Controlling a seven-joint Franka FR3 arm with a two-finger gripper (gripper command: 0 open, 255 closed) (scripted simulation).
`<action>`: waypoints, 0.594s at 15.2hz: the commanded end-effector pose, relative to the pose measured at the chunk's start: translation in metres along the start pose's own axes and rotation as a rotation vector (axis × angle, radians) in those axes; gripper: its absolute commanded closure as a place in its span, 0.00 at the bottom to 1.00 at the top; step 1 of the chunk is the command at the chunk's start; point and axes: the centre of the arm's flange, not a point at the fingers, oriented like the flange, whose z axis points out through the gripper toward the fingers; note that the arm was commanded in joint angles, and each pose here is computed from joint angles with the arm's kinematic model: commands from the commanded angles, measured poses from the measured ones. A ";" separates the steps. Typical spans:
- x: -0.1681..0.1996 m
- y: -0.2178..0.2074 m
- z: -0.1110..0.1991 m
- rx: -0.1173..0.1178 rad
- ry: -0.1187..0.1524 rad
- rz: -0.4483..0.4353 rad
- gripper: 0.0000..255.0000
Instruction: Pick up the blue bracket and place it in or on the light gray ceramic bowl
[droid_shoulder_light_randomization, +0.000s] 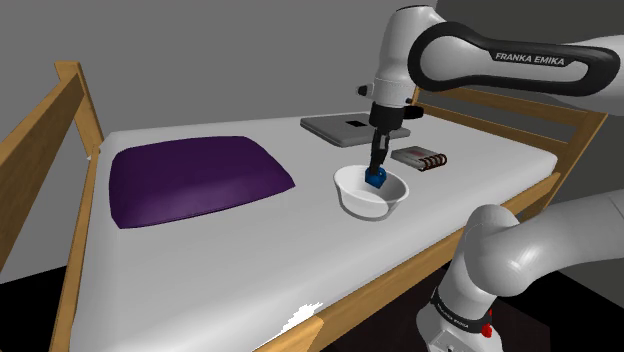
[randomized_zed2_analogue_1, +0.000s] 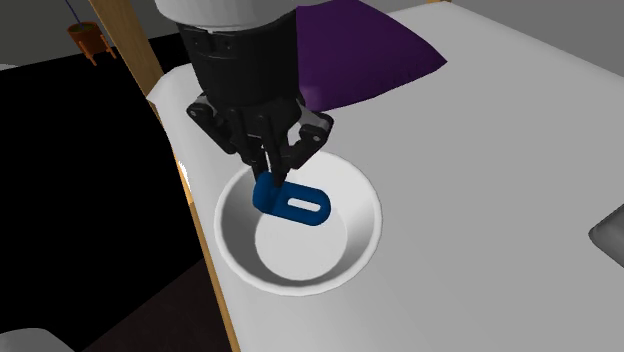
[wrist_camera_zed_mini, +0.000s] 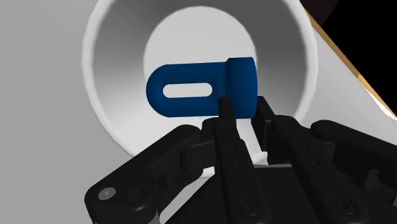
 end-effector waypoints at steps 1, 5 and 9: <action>0.000 0.000 0.007 0.000 0.000 0.000 1.00; 0.000 0.000 0.007 0.000 0.000 0.000 1.00; 0.000 0.000 0.007 0.000 0.000 0.000 0.00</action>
